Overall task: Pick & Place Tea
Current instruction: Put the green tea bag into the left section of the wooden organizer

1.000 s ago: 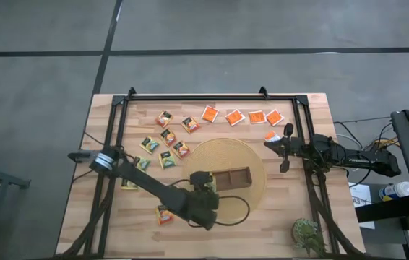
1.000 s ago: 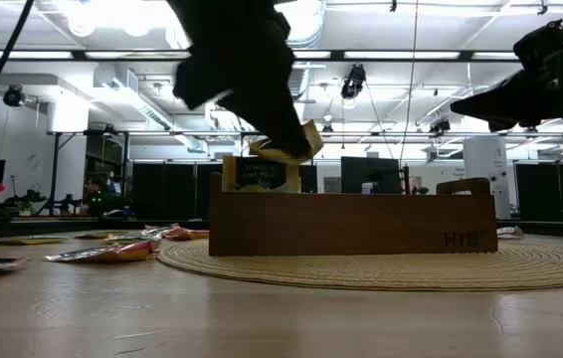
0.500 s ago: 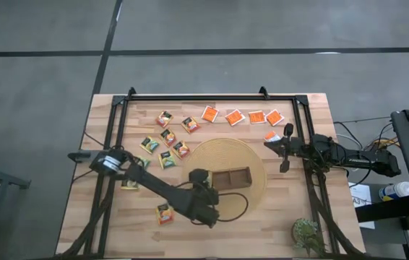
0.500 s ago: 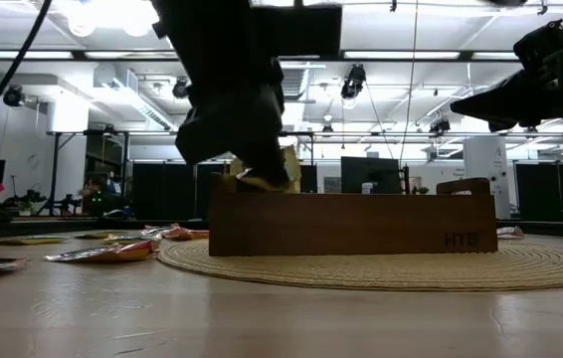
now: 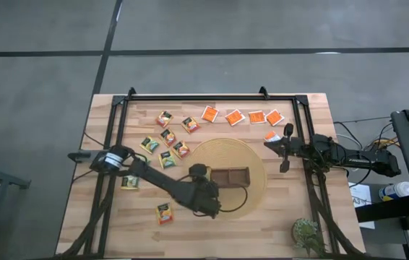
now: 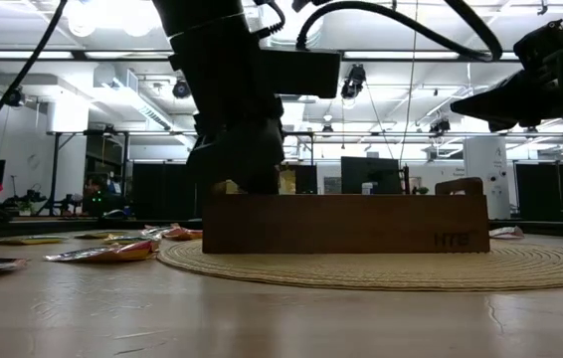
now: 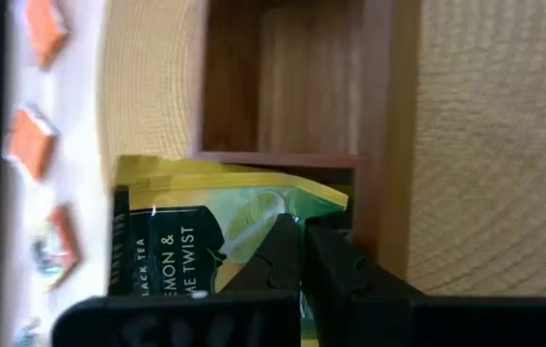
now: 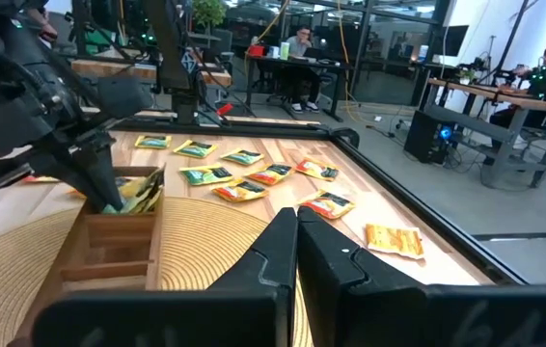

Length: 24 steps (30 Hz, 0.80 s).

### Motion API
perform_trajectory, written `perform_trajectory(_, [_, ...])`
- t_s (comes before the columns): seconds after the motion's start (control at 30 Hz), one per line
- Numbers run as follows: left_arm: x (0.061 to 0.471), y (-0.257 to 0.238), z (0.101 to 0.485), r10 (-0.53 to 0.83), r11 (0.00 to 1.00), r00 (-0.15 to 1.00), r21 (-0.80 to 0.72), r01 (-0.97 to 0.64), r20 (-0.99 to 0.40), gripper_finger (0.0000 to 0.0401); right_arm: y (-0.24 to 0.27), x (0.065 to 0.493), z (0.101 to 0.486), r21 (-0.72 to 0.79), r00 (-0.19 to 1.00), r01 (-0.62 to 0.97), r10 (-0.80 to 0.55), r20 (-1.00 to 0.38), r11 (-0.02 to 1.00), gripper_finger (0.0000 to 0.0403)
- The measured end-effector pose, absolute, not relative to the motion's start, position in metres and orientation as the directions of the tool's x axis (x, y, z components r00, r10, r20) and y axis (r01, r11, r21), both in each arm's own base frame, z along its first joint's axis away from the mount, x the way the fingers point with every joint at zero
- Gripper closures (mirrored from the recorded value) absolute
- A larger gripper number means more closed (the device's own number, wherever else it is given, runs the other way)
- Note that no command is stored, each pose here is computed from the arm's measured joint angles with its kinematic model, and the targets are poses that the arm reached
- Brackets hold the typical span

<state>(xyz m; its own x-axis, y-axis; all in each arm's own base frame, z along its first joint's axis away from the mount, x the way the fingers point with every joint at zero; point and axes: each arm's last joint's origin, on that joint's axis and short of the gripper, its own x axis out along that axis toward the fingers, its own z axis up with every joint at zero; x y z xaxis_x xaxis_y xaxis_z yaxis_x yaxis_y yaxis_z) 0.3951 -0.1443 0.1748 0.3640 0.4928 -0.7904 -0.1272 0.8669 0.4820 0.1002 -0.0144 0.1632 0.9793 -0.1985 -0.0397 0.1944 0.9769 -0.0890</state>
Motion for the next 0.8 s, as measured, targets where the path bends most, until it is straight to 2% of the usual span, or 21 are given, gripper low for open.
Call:
perform_trajectory(0.23, [0.3975,-0.1401,0.1752,0.488,0.87,0.366,0.478,-0.123,-0.793,0.0362,-0.0145,0.1002,0.1632,-0.089,0.979,0.195,-0.199,-0.04,0.977,0.0394])
perform_trajectory(0.53, [0.4008,-0.1422,0.1759,0.482,0.857,0.401,0.515,-0.028,-0.779,0.0328,-0.0144,0.1002,0.1631,-0.089,0.979,0.194,-0.199,-0.04,0.977,0.0394])
perform_trajectory(0.8, [0.4034,-0.1452,0.1767,0.465,0.864,0.431,0.503,-0.029,-0.774,0.0258,-0.0145,0.1002,0.1631,-0.089,0.979,0.195,-0.199,-0.04,0.977,0.0394])
